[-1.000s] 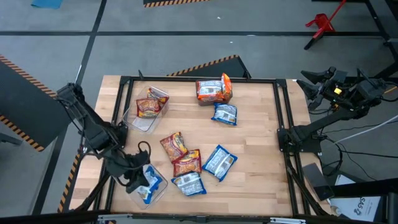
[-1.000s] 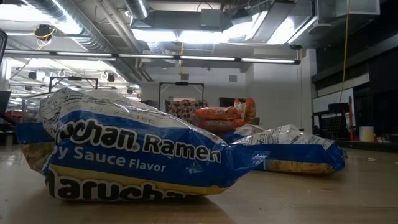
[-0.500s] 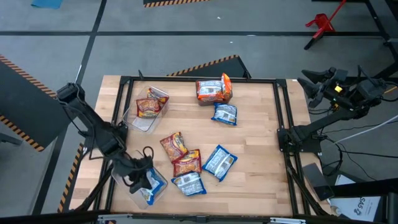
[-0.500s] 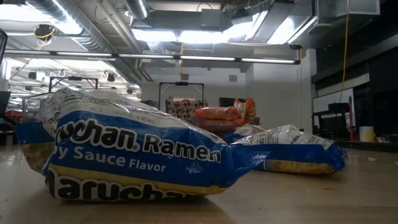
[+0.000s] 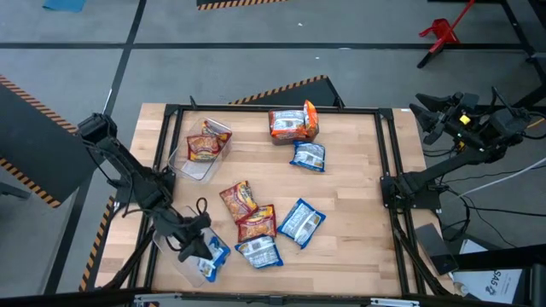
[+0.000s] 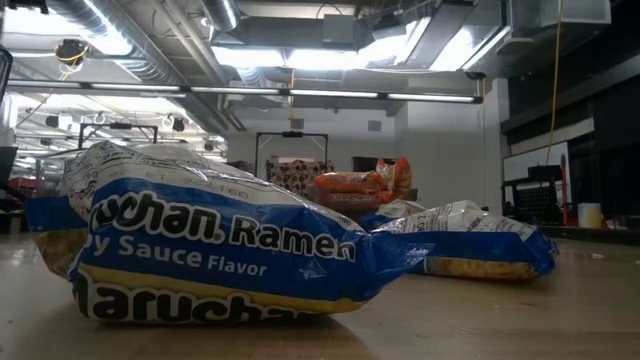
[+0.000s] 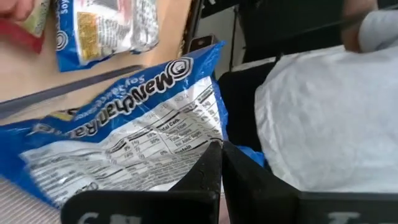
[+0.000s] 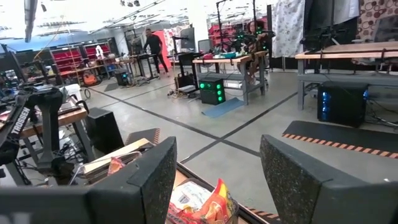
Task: Sort Maruchan noodles
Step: Put the middle blue noodle pack into the bottom transparent bin
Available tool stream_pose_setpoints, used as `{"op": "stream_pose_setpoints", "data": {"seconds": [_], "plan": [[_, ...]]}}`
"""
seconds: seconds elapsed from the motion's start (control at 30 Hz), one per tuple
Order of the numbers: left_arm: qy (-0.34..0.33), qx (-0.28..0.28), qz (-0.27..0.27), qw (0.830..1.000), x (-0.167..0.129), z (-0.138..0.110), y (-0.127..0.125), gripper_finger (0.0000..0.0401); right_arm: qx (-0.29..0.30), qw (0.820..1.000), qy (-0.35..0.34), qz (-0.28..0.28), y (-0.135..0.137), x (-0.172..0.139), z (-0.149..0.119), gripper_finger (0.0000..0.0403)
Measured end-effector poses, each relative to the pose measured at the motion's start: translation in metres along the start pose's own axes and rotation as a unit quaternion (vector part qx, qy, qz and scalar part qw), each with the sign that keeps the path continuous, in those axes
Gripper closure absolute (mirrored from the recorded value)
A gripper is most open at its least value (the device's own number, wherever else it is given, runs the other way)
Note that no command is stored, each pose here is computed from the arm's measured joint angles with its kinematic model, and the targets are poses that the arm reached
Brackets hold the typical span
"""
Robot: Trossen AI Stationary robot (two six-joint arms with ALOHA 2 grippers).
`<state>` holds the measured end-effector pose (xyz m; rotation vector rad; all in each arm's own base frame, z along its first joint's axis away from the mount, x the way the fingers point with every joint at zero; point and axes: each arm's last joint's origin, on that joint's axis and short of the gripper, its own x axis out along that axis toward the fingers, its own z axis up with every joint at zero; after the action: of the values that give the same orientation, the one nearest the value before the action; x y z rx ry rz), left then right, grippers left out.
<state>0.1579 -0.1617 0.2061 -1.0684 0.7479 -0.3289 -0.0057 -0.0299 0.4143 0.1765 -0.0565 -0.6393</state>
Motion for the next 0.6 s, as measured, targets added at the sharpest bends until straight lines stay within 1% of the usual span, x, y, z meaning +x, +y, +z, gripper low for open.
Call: {"op": "stream_pose_setpoints", "data": {"seconds": [0.2,0.4,0.47,0.6], "plan": [[-0.003,0.027,0.002,1.0,0.0,0.0,0.0,0.0401,0.001,1.0,-0.001,-0.002,0.0,0.0,0.0,0.0187],[0.005,0.046,0.031,0.998,-0.001,-0.006,0.015,0.0401,0.025,1.0,-0.007,-0.005,0.0,0.0,0.002,0.0187],[0.009,0.047,0.037,0.998,-0.001,-0.008,0.02,0.0401,0.037,0.999,-0.014,-0.005,0.003,0.002,0.002,0.0187],[0.026,0.048,0.044,0.997,-0.002,-0.011,0.031,0.0401,0.038,0.999,-0.017,-0.002,0.018,0.011,-0.008,0.0187]]}}
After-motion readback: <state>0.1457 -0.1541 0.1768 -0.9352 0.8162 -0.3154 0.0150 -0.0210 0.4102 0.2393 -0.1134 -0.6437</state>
